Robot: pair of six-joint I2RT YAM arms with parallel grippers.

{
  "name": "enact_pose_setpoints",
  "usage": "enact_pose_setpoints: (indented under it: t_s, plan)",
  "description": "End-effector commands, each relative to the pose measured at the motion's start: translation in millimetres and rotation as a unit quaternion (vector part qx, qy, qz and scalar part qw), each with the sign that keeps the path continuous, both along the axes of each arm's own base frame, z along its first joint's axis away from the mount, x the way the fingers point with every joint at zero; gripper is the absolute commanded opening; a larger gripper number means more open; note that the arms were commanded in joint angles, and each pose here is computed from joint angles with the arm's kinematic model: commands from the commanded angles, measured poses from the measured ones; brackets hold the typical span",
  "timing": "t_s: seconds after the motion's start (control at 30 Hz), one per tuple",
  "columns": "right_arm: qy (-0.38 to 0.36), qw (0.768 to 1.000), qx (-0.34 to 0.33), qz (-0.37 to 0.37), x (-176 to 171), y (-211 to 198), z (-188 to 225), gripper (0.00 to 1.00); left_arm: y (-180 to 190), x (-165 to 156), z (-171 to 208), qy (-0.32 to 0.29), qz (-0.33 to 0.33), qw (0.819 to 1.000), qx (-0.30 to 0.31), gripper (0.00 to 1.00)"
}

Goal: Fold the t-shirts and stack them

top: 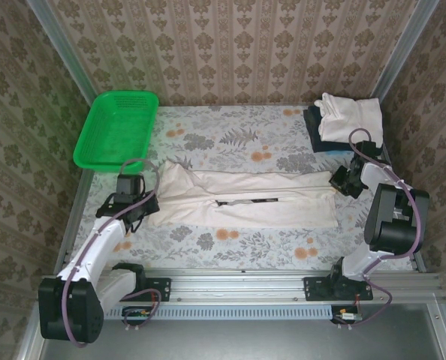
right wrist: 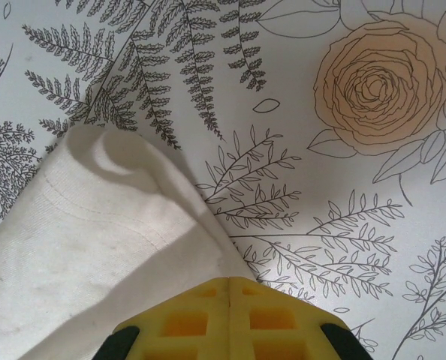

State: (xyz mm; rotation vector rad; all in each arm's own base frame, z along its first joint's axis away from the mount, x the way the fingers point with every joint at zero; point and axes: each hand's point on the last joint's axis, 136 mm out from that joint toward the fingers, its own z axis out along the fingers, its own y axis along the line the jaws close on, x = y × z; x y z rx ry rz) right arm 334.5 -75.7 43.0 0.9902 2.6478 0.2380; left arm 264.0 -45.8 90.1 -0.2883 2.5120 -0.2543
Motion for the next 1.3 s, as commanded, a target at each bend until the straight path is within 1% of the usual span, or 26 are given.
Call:
enact_pose_setpoints:
  t_s: [0.0, 0.07, 0.1, 0.13, 0.2, 0.3, 0.33, 0.37, 0.4, 0.43, 0.47, 0.5, 0.6, 0.67, 0.77, 0.83, 0.93, 0.97, 1.13, 1.23, 1.27]
  plan:
    - [-0.011, 1.000, -0.001, 0.007, 6, -2, 4, 0.00, 4, 0, -4, 0.001, 0.015, 1.000, 0.000, 0.00]
    - [-0.023, 1.000, 0.008, 0.007, 17, 0, 13, 0.00, 3, 5, -2, -0.003, 0.015, 1.000, -0.003, 0.00]
    - [-0.038, 0.999, 0.013, 0.007, 26, 1, 23, 0.00, 0, 12, 6, -0.013, 0.011, 1.000, -0.008, 0.00]
    - [-0.051, 0.999, 0.016, 0.009, 36, 3, 33, 0.00, -3, 21, 15, -0.025, 0.004, 1.000, -0.011, 0.00]
    - [-0.079, 0.997, 0.001, 0.016, 59, 1, 56, 0.00, -7, 47, 39, -0.053, -0.006, 0.999, -0.008, 0.00]
    - [-0.071, 0.997, -0.004, 0.026, 74, 1, 64, 0.00, -10, 74, 61, -0.066, -0.015, 0.998, 0.001, 0.00]
    - [-0.061, 0.998, -0.004, 0.026, 74, 0, 60, 0.02, -12, 77, 63, -0.067, -0.020, 0.998, 0.000, 0.00]
    - [-0.054, 0.998, -0.005, 0.029, 73, 1, 56, 0.09, -14, 78, 61, -0.067, -0.023, 0.997, -0.003, 0.00]
    - [-0.048, 0.998, -0.009, 0.029, 71, -1, 51, 0.22, -15, 77, 57, -0.067, -0.026, 0.997, -0.004, 0.00]
    - [-0.042, 0.999, -0.014, 0.027, 69, -3, 47, 0.38, -15, 75, 50, -0.064, -0.026, 0.998, -0.005, 0.00]
    - [-0.035, 0.999, -0.018, 0.028, 67, -4, 45, 0.47, -14, 72, 44, -0.058, -0.024, 0.998, -0.006, 0.00]
    - [-0.032, 0.999, -0.019, 0.028, 65, -4, 44, 0.48, -14, 69, 39, -0.051, -0.022, 0.998, -0.006, 0.00]
    - [-0.046, 0.998, -0.024, 0.024, 55, 1, 50, 0.51, -14, 61, 28, -0.038, -0.020, 0.999, -0.009, 0.00]
    - [-0.061, 0.998, -0.022, 0.023, 51, 9, 51, 0.52, -13, 59, 27, -0.040, -0.018, 0.999, -0.008, 0.00]
    - [-0.080, 0.996, 0.005, 0.047, 61, 28, 40, 0.50, -10, 58, 25, -0.041, -0.014, 0.999, -0.003, 0.00]
    - [-0.059, 0.996, 0.013, 0.061, 69, 35, 28, 0.45, -9, 58, 23, -0.036, -0.015, 0.999, 0.000, 0.00]
    - [-0.039, 0.996, -0.015, 0.073, 83, 34, 21, 0.42, -9, 57, 21, -0.032, -0.016, 0.999, 0.003, 0.00]
    - [-0.042, 0.996, -0.024, 0.077, 89, 33, 20, 0.42, -8, 57, 21, -0.032, -0.014, 0.999, 0.003, 0.00]
    - [-0.032, 0.995, -0.024, 0.086, 110, 31, 9, 0.42, -7, 57, 20, -0.034, -0.011, 0.999, 0.002, 0.00]
    - [-0.029, 0.995, -0.033, 0.092, 117, 30, 3, 0.43, -8, 58, 19, -0.033, -0.013, 0.999, 0.003, 0.00]
    - [-0.016, 0.995, -0.032, 0.093, 116, 29, -1, 0.43, -8, 58, 18, -0.033, -0.014, 0.999, 0.004, 0.00]
